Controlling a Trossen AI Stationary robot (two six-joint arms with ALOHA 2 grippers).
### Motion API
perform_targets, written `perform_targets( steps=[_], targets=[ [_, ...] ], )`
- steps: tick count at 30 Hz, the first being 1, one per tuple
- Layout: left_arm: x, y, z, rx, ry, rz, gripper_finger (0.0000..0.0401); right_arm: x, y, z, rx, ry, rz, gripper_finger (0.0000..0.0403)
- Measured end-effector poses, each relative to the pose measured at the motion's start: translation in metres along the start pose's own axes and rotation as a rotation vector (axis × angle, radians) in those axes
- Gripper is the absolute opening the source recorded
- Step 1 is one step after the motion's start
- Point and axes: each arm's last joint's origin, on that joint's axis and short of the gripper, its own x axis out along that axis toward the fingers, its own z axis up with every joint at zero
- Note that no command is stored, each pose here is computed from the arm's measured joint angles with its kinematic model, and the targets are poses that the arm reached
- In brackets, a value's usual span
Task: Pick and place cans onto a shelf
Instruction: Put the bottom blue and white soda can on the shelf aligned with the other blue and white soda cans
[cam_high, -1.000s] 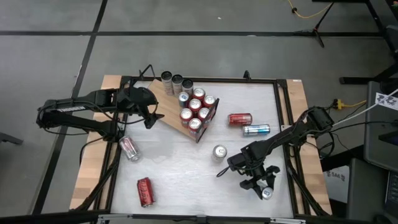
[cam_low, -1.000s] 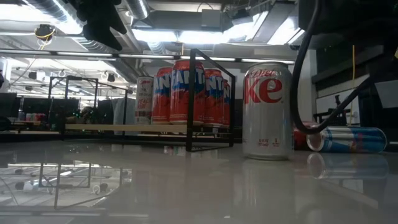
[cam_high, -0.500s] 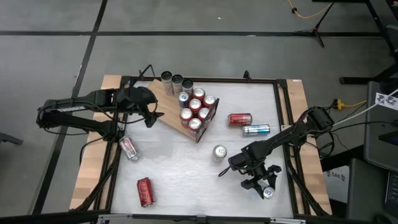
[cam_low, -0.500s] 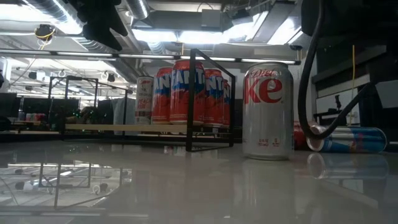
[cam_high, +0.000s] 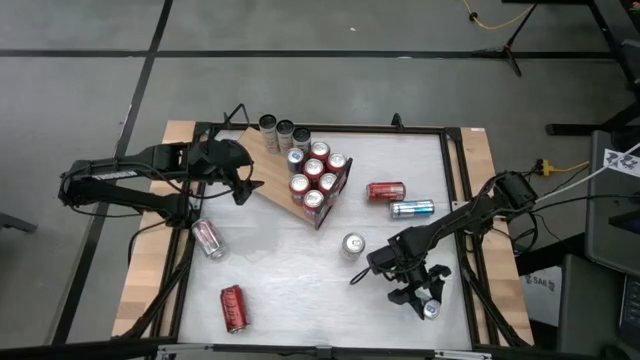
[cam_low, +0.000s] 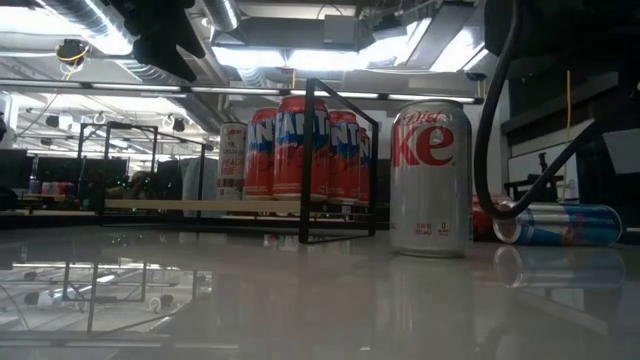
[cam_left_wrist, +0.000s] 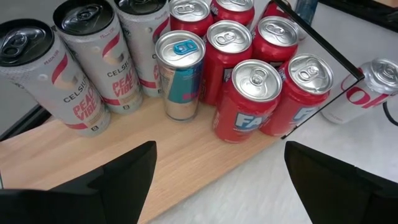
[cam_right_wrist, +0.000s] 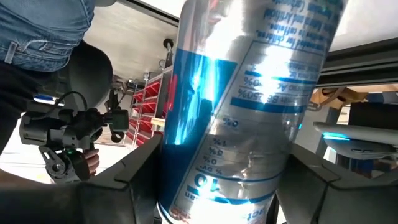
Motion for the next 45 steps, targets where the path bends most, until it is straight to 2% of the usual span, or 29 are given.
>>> perform_targets(
  steps=[8, 21, 35, 39, 45],
  targets=[
    [0.000, 0.001, -0.002, 0.005, 0.022, 0.007, 0.0346, 0.000, 0.000, 0.000, -0.002, 0.014, 0.003, 0.0241],
    [0.000, 0.001, -0.002, 0.006, 0.025, 0.009, 0.0346, -0.001, 0.001, -0.006, -0.030, 0.228, 0.049, 0.0241],
    [0.001, 0.000, -0.001, 0.010, 0.012, 0.002, 0.0346, -0.001, 0.001, -0.006, -0.078, 0.226, 0.054, 0.0241],
    [0.010, -0.011, 0.004, 0.093, -0.012, -0.040, 0.0346, -0.001, 0.001, -0.006, -0.077, 0.222, 0.053, 0.0241],
    [0.039, -0.050, 0.008, 0.247, -0.029, -0.161, 0.0346, -0.001, 0.002, -0.006, -0.081, 0.213, 0.052, 0.0241]
  ],
)
